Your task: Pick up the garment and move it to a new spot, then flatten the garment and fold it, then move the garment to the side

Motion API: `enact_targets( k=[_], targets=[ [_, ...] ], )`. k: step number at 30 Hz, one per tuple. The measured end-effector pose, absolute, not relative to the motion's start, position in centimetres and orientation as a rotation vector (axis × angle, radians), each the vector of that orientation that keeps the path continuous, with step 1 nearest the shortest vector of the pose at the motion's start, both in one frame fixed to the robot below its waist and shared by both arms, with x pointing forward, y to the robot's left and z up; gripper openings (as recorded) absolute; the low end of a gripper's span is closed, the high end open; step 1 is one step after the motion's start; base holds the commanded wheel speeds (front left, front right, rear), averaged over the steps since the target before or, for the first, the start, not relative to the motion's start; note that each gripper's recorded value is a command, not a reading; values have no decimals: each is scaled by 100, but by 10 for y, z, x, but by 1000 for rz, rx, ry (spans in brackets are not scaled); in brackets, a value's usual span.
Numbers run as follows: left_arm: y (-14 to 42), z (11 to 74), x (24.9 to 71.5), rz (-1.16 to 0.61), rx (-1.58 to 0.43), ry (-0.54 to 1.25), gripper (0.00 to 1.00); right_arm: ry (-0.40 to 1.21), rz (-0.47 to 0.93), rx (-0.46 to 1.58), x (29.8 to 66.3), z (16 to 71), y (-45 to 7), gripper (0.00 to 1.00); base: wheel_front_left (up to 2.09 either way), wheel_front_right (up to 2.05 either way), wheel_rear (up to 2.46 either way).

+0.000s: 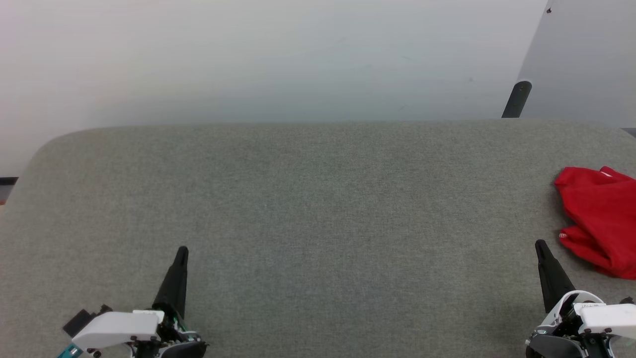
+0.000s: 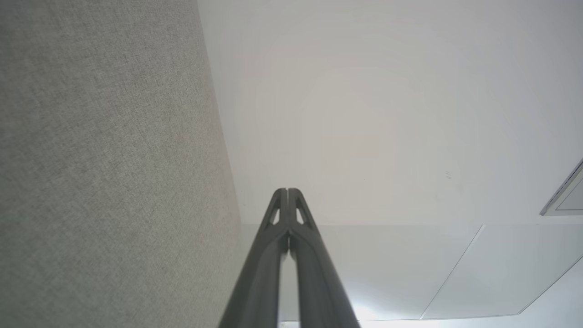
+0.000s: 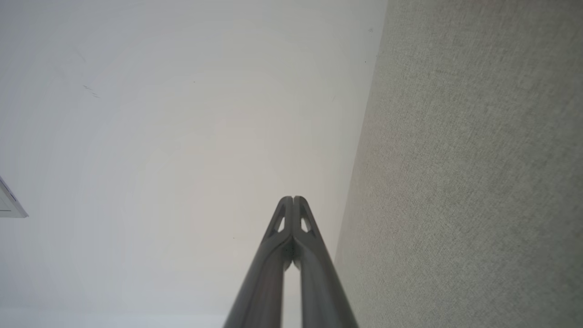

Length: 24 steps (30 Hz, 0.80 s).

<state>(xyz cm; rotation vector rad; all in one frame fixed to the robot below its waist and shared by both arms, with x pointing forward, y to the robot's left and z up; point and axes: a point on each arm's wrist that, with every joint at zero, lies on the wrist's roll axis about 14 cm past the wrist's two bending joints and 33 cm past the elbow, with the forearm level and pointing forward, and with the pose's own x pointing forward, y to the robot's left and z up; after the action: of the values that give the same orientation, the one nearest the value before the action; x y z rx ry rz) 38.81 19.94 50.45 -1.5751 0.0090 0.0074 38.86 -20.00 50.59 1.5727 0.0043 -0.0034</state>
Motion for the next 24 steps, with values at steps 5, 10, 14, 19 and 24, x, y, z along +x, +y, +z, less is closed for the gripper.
enact_targets(
  k=[5,10,14,19,24],
  targets=[
    [199,504,388,7,-1575,9,0,4,-3,1573,389,506,-200,0,0,0,0],
    [199,504,388,7,-1575,9,0,4,-3,1573,389,506,-200,0,0,0,0],
    [199,504,388,7,-1575,9,0,4,-3,1573,389,506,-200,0,0,0,0],
    [199,504,388,7,-1575,9,0,4,-3,1573,389,506,-200,0,0,0,0],
    [199,504,388,7,-1575,9,0,4,-3,1573,389,506,-200,0,0,0,0]
  ],
)
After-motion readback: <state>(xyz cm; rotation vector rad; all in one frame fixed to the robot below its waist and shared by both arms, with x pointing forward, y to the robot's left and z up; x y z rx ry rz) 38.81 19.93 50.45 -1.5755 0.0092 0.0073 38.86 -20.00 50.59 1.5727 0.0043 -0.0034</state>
